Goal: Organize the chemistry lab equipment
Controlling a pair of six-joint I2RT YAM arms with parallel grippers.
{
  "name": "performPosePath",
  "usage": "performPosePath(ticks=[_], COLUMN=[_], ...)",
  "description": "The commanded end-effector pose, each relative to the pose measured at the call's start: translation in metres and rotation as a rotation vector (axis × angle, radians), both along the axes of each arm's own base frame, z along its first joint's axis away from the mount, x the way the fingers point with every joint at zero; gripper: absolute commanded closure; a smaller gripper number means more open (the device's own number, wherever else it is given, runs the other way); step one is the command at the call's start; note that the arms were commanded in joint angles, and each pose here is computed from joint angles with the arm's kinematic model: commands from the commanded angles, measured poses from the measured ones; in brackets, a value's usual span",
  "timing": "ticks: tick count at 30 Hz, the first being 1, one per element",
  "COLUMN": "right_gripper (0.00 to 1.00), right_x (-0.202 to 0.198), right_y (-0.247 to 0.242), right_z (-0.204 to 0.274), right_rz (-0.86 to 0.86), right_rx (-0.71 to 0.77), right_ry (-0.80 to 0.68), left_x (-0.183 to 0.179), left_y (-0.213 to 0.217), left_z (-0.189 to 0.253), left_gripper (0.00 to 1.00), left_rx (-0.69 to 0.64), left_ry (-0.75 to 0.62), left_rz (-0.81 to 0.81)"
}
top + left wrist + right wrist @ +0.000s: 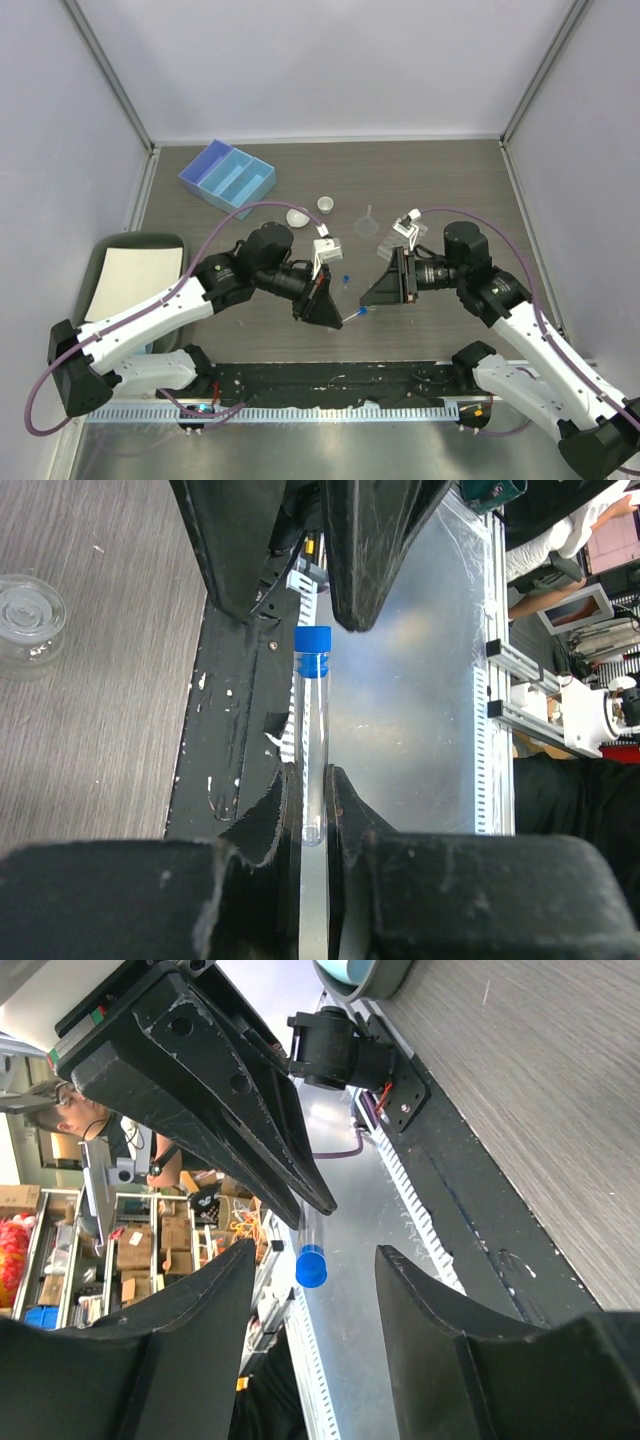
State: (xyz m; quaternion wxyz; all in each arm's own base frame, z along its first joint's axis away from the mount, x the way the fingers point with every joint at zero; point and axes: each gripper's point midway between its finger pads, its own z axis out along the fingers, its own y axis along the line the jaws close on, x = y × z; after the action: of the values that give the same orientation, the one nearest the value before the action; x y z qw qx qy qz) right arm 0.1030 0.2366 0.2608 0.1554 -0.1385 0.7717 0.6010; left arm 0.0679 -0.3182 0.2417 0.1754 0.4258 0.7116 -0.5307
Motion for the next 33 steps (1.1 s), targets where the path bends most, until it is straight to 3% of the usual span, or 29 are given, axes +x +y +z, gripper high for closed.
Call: performPosePath(ticks=[1, 6, 13, 21, 25, 27, 30, 33], right_gripper=[0.45, 0.50, 0.69, 0.72, 0.88, 0.99, 0.99, 0.99], right_x=[-0.004, -0.010, -0.013, -0.008, -0.005, -0.001, 0.004, 0.010], right_y=[0.012, 0.025, 0.034, 0.036, 0.037, 0.037, 0.037, 0.034], right_z=[0.024, 0.021, 0.023, 0.024, 0.022, 0.017, 0.020, 0.017], right_rz=[0.039, 0.064, 0.079, 0.072, 0.067, 0.056, 0.047, 0.034], right_rx=[0.049, 0.043, 0.033, 0.023, -0.003, -0.030, -0.058, -0.115], right_ry=[-0.047, -0.048, -0.063, -0.092, -0.103, -0.100, -0.126, -0.153], left_x=[0.004, 0.009, 0.009, 0.007, 0.006, 0.008, 0.012, 0.020], left_y=[-0.003, -0.001, 0.000, 0.001, 0.002, 0.002, 0.005, 0.009], left_z=[0.010, 0.011, 0.012, 0.012, 0.011, 0.012, 0.009, 0.010], left_gripper=[1.00, 1.00, 1.00, 1.00, 1.00, 0.94, 0.79, 0.50], left_rx=[-0.058, -0.062, -0.069, -0.071, -0.068, -0.064, -0.046, -0.029], left_ry=[-0.034, -0.034, -0.030, -0.021, -0.018, -0.025, -0.039, -0.071], left_rz=[-0.018, -0.004, -0.009, -0.015, -0.014, -0.001, 0.030, 0.090])
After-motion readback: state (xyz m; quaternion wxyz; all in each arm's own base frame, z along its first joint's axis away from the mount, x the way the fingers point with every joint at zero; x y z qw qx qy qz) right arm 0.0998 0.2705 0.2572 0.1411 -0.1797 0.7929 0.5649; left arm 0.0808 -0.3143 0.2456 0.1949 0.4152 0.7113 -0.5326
